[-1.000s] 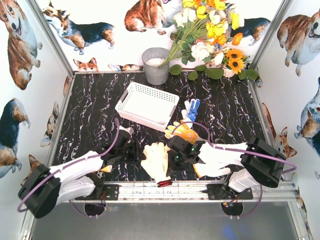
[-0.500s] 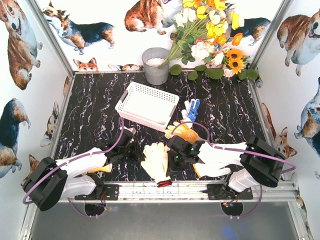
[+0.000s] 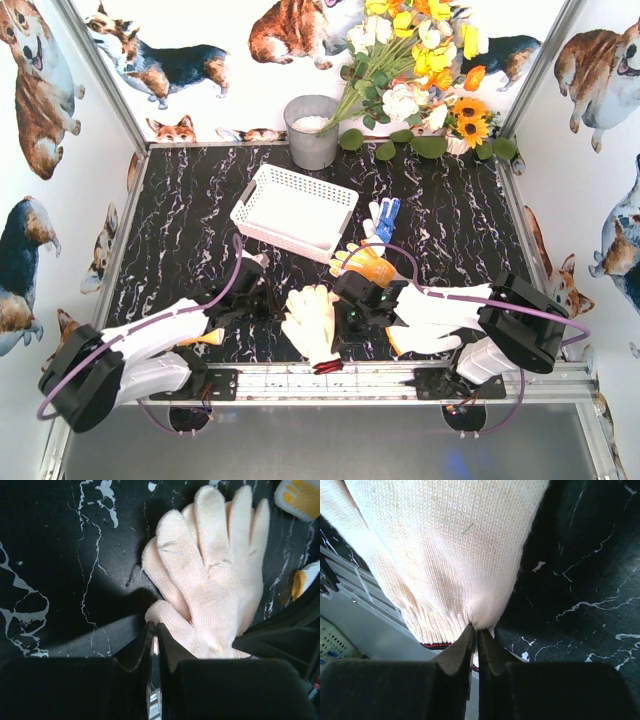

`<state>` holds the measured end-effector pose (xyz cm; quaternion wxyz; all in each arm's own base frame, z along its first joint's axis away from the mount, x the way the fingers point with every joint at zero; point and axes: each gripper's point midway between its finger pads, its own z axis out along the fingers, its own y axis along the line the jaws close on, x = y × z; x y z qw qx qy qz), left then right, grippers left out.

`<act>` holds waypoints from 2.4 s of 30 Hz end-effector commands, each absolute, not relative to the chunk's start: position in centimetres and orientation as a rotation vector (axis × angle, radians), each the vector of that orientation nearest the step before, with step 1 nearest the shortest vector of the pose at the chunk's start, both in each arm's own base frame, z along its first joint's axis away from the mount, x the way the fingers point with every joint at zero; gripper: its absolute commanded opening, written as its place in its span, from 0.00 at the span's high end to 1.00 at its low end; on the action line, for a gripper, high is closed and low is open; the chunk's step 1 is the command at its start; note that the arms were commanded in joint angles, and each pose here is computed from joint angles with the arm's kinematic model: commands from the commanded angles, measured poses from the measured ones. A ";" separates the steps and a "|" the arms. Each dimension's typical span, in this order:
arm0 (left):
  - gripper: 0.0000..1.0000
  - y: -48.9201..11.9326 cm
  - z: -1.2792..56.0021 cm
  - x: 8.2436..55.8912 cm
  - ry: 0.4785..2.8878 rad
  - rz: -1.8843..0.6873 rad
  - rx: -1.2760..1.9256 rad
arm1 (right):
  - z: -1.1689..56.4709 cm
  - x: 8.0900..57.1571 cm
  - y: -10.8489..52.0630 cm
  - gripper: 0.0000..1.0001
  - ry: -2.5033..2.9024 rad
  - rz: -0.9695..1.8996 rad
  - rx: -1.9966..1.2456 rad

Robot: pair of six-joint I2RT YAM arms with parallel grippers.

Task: Put the gloves into the storage basket
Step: Pair the glove with the glove.

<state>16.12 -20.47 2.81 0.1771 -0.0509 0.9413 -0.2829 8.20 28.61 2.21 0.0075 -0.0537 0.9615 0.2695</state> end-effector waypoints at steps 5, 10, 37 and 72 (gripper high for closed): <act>1.00 -19.7 3.6 16.0 2.626 -0.796 -0.187 | 3.0 8.8 29.7 1.00 2.962 0.876 -0.211; 1.00 -19.7 3.2 15.5 2.654 -0.801 -0.179 | 2.9 8.7 29.8 1.00 2.968 0.876 -0.214; 1.00 -18.9 0.4 14.3 2.765 -0.716 -0.128 | 6.6 9.8 28.4 0.62 2.826 0.809 -0.234; 1.00 -18.8 0.7 14.2 2.746 -0.728 -0.134 | 4.0 5.7 32.5 0.60 2.669 0.335 -0.902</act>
